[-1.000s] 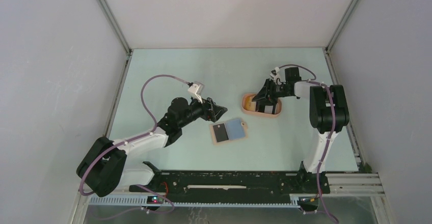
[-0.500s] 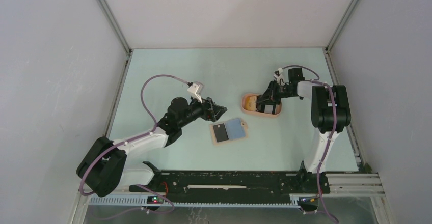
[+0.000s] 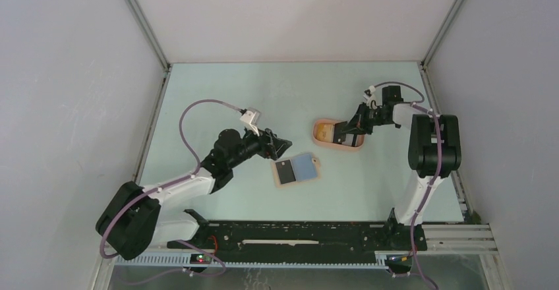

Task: Put the credit cards into the card holder
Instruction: Pick up the credit card from the storage box, then insert the credit card into the card holder.

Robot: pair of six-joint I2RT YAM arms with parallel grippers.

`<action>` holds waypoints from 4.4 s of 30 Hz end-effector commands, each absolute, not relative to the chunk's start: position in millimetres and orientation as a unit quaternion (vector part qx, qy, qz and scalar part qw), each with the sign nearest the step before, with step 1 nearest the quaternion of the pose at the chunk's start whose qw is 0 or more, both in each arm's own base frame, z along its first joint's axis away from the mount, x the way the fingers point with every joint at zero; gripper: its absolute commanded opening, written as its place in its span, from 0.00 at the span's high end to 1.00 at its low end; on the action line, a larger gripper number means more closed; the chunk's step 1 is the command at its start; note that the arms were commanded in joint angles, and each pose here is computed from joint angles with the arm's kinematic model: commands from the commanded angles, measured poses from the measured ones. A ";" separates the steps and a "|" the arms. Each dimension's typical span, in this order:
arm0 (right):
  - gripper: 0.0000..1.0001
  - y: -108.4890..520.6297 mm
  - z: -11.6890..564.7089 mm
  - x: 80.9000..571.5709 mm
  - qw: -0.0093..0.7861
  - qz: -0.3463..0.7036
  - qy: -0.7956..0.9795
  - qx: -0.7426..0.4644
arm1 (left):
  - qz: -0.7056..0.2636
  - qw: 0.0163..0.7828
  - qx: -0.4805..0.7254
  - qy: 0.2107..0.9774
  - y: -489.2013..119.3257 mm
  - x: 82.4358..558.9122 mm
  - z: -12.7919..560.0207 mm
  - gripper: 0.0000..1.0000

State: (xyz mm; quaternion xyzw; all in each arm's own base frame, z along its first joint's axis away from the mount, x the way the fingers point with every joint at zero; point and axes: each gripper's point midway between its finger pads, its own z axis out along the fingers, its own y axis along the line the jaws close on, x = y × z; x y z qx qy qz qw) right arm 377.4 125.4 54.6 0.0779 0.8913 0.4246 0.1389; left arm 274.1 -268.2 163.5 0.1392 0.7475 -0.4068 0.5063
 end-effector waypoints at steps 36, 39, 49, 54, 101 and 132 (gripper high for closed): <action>1.00 227.4 264.4 215.1 0.308 0.545 0.646 -0.437 | -0.656 0.542 0.126 0.511 -269.4 195.3 284.1 0.21; 1.00 230.3 263.8 210.7 0.302 0.552 0.639 -0.442 | -0.658 0.537 0.131 0.512 -278.6 196.4 284.6 0.22; 1.00 236.8 262.0 202.3 0.284 0.571 0.626 -0.449 | -0.666 0.525 0.153 0.508 -303.0 194.0 288.1 0.32; 1.00 242.5 258.8 197.9 0.273 0.575 0.622 -0.455 | -0.669 0.518 0.152 0.511 -309.9 196.5 286.4 0.37; 0.66 246.0 158.9 254.4 0.237 0.397 0.778 -0.424 | -0.566 0.520 -0.011 0.639 -249.4 249.8 171.3 1.00; 0.90 258.1 29.0 255.9 0.057 0.235 0.880 -0.410 | -0.521 0.418 -0.137 0.732 -242.3 261.4 79.8 1.00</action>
